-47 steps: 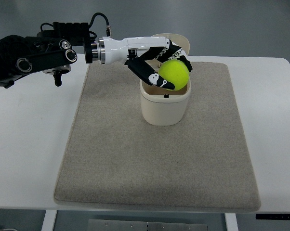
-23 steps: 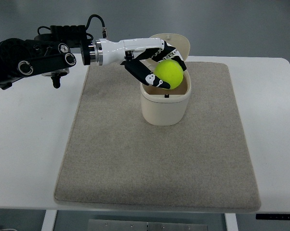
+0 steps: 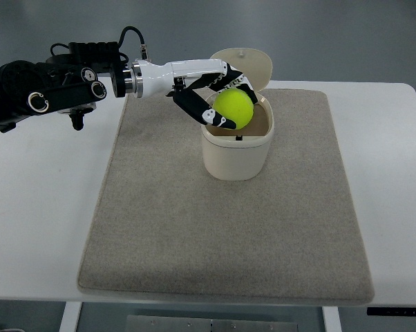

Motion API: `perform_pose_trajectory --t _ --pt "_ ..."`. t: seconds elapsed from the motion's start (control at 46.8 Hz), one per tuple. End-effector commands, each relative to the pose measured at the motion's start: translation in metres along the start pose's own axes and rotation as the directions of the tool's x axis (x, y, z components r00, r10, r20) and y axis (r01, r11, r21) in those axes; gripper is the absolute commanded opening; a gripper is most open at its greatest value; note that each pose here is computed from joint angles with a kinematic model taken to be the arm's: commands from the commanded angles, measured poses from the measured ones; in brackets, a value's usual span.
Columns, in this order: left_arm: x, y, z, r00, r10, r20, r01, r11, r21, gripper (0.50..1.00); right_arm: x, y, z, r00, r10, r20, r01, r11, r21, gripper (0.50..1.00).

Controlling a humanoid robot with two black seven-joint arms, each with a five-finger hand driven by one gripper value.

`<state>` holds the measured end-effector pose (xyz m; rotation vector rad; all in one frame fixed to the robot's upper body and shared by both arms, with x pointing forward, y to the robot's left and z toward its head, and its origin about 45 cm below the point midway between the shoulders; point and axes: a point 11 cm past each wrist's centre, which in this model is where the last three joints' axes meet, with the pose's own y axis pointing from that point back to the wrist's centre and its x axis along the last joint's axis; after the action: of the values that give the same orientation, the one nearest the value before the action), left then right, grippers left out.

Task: Put tennis ball into box with left hand
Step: 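Open the left hand fingers to release the ball into the bin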

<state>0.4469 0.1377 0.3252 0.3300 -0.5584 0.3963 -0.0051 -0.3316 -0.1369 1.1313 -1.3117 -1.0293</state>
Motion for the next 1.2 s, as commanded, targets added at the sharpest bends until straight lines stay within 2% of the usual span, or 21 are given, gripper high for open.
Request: perform_pose_trajectory --t 0.0,0.941,0.983,1.048,1.112,1.176 --pt "-0.0013 -0.0011 -0.0004 1.0 0.003 0.0 -0.003 1.0 -0.002 0.5 0.0 0.0 0.0007 1.0 0.0 0.0 0.0 1.0 -0.001 0.901" --pt "-0.0019 -0.0055 -0.0013 0.998 0.062 0.018 -0.061 0.998 -0.012 0.5 0.0 0.0 0.0007 1.0 0.0 0.0 0.0 1.0 -0.001 0.901" --pt "-0.0011 -0.0057 -0.0008 0.997 0.07 0.023 -0.07 0.997 -0.015 0.542 -0.0002 0.0 0.0007 1.0 -0.001 0.0 0.001 1.0 -0.001 0.901" --pt "-0.0013 -0.0062 -0.0001 0.997 0.077 0.028 -0.076 0.997 -0.017 0.578 0.0 0.0 0.0007 1.0 0.0 0.0 0.0 1.0 -0.001 0.901" --pt "-0.0008 -0.0064 0.0005 0.996 0.082 0.029 -0.082 0.996 -0.019 0.647 0.0 0.0 0.0007 1.0 0.0 0.0 0.0 1.0 -0.001 0.901" --pt "-0.0006 -0.007 0.0011 0.996 0.086 0.031 -0.085 0.996 -0.021 0.681 0.0 0.0 0.0007 1.0 0.0 0.0 0.0 1.0 -0.001 0.901"
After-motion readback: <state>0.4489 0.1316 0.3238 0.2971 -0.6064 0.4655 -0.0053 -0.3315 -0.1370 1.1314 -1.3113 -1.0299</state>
